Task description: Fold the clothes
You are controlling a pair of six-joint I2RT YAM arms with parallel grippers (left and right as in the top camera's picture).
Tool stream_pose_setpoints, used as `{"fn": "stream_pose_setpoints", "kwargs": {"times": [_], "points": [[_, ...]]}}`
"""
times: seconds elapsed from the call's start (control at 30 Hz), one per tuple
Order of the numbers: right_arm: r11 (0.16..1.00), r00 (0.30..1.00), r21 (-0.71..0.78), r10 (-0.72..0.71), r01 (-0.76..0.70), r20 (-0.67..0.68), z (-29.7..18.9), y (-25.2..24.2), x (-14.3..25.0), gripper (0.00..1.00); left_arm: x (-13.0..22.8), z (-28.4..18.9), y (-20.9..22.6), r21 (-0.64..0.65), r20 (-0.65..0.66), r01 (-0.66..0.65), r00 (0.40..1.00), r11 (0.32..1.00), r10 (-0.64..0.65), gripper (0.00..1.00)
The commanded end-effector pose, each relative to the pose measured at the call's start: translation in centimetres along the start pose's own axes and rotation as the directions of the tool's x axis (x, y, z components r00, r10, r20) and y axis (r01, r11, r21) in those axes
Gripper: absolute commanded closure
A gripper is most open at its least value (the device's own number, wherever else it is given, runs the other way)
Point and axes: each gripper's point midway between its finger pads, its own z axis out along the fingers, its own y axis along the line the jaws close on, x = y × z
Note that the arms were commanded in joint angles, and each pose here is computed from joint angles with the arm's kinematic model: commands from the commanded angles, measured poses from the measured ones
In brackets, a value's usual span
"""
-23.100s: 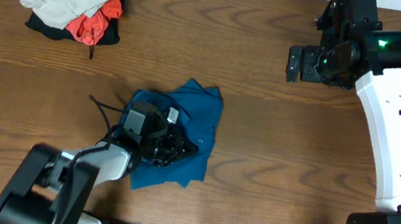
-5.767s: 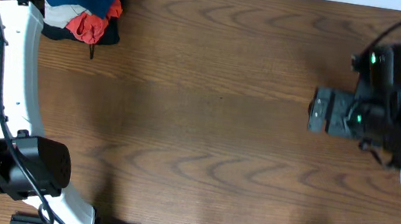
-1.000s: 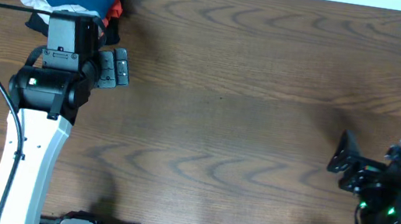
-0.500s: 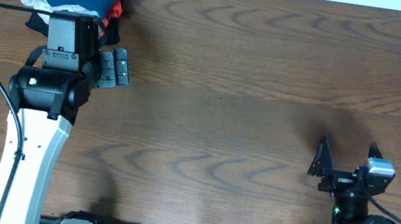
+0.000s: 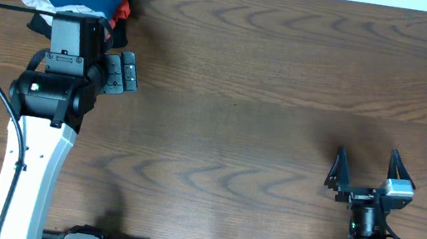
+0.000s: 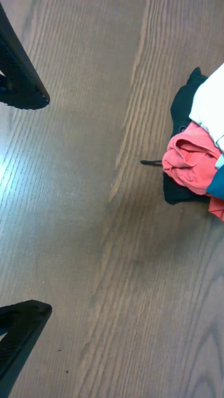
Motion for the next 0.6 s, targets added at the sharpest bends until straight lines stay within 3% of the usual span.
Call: {"fn": "stream_pose_setpoints", "kwargs": {"times": [0.0,0.23,0.4,0.57], "points": [[1.000,1.000,0.008,-0.018,0.018,0.008,-0.1,-0.3,0.0,0.01,0.0,0.2,0.1,-0.010,-0.001,0.005,1.000,1.000,-0.005,0.02],[0.999,0.997,0.042,-0.007,0.010,-0.079,-0.2,-1.2,2.1,0.01,0.0,0.1,0.1,-0.010,-0.001,0.005,1.000,1.000,-0.005,0.02],[0.998,0.970,0.042,-0.044,0.055,-0.239,-0.8,-1.5,6.0,0.01,0.0,0.2,0.1,-0.010,-0.002,0.005,1.000,1.000,-0.005,0.02],[0.996,0.969,0.031,-0.079,0.089,-0.234,-0.8,-1.4,5.9,0.01,0.0,0.1,0.1,-0.010,-0.001,0.005,1.000,1.000,-0.005,0.02]]}}
